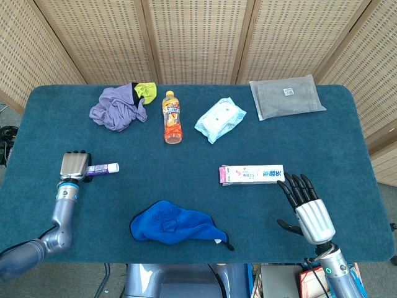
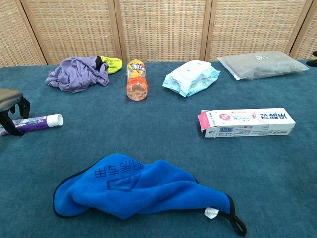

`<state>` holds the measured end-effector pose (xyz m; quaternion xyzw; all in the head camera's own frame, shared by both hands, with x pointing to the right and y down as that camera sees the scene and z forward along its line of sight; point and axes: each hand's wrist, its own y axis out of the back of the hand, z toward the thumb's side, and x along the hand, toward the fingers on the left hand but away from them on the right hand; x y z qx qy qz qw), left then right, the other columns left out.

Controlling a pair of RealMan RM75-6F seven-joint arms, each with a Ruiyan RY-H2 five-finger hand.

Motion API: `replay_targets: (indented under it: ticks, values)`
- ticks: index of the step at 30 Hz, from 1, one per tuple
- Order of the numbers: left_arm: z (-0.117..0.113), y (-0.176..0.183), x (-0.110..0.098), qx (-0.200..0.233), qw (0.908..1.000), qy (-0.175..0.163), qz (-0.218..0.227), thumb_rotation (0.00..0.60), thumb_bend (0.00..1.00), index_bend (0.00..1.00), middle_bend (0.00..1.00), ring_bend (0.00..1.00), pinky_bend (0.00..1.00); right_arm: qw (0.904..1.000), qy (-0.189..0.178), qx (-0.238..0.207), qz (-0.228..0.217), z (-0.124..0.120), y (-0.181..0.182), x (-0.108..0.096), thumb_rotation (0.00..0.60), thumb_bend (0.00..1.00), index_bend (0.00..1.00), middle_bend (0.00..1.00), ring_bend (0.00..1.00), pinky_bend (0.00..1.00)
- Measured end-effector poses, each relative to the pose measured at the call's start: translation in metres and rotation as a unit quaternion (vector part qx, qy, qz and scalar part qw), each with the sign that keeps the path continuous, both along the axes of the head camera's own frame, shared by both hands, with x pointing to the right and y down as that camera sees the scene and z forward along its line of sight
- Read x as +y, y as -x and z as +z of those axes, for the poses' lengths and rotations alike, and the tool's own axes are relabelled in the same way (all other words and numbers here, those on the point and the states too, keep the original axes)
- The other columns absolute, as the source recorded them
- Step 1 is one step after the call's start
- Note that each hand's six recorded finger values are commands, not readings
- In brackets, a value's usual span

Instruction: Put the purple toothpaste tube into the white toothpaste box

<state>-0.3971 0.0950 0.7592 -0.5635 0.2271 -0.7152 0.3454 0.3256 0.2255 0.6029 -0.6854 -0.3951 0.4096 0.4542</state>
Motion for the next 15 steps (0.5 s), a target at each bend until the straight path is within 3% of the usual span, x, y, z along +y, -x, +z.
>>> replay_targets:
  ticks: [7,15]
  values:
    - [0.002,0.000,0.001,0.005,0.9999,-0.009,-0.001,0.600,0.22,0.72,0.54,0.46,0.44,1.0000,-0.006,-0.006,0.005,-0.003,-0.002,-0.001,0.600,0.10,0.04,0.00,0.00,0.00]
    - [-0.010,-0.007,-0.008,0.028,0.9981,-0.052,0.015,0.600,0.26,0.81,0.63,0.52,0.49,1.0000,-0.005,-0.006,0.002,-0.003,-0.001,0.000,0.600,0.10,0.04,0.00,0.00,0.00]
